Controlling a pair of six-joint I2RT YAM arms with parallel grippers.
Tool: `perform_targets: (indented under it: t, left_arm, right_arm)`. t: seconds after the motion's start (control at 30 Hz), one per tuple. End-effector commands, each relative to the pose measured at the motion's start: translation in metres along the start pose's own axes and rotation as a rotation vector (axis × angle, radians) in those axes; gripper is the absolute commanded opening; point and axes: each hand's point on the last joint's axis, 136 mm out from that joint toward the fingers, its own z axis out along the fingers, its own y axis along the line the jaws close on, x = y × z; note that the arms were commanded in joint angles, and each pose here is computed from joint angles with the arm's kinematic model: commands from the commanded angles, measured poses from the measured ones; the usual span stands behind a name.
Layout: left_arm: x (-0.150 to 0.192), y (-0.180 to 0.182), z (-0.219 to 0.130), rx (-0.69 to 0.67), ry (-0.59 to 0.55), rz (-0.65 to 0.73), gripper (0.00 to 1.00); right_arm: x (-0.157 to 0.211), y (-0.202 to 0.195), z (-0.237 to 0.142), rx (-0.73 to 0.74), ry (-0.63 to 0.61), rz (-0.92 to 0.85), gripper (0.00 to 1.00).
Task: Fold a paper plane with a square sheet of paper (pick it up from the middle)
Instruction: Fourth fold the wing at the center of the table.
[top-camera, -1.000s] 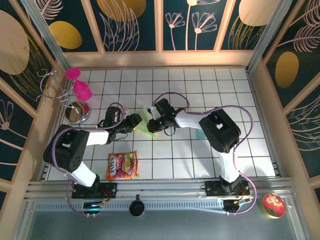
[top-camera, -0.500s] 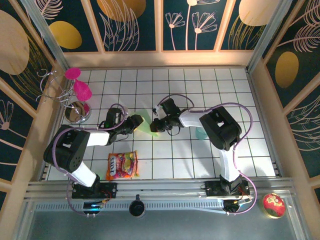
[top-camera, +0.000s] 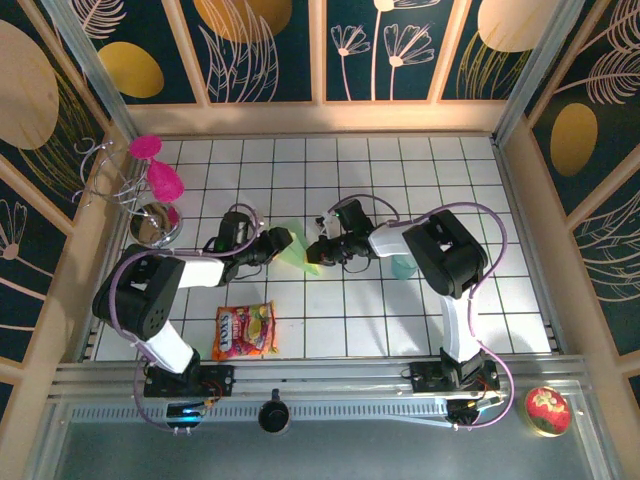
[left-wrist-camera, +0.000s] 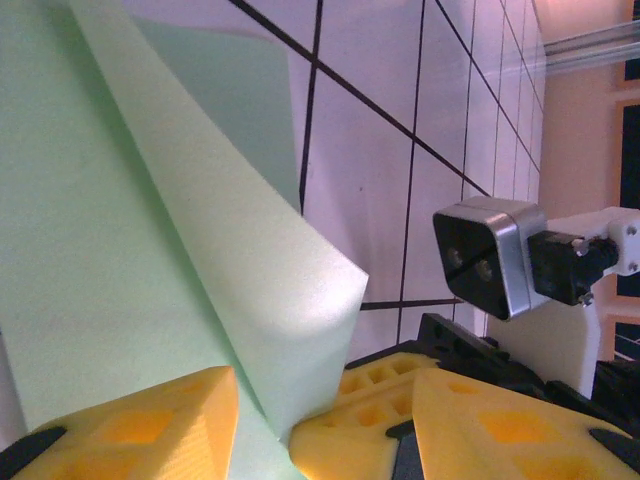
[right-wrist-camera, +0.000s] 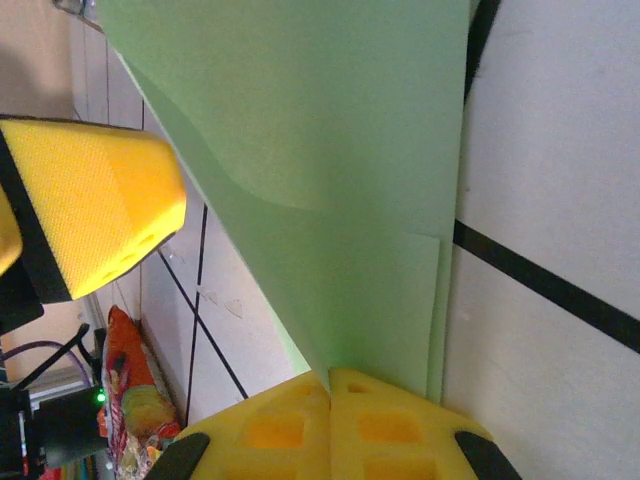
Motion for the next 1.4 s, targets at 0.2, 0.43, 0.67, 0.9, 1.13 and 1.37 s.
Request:
perform_targets:
  t: [0.2, 0.43, 0.67, 0.9, 1.13, 1.37]
  left_arm:
    - [-0.002, 0.006, 0.012, -0.081, 0.031, 0.063, 0.49]
    - [-0.004, 0.028, 0.018, -0.193, 0.033, 0.062, 0.51]
    - [-0.004, 0.041, 0.023, -0.281, 0.047, 0.057, 0.51]
    - [0.001, 0.061, 0.024, -0.383, 0.068, 0.027, 0.51]
    - [0.004, 0.077, 0.019, -0.469, 0.08, 0.017, 0.51]
    - [0.004, 0.08, 0.016, -0.507, 0.085, 0.024, 0.54]
  right_arm:
    - [-0.005, 0.017, -0.012, -0.083, -0.028, 0.011, 0.0]
    - [-0.006, 0.013, -0.013, -0.083, -0.036, 0.026, 0.0]
    - [-0.005, 0.011, -0.012, -0.083, -0.033, 0.031, 0.0]
    - [-0.005, 0.008, -0.014, -0.06, -0.038, 0.029, 0.03]
    - [-0.016, 0.023, -0.03, -0.042, -0.1, -0.045, 0.22]
    - [-0.02, 0.013, -0.028, 0.118, -0.15, -0.132, 0.28]
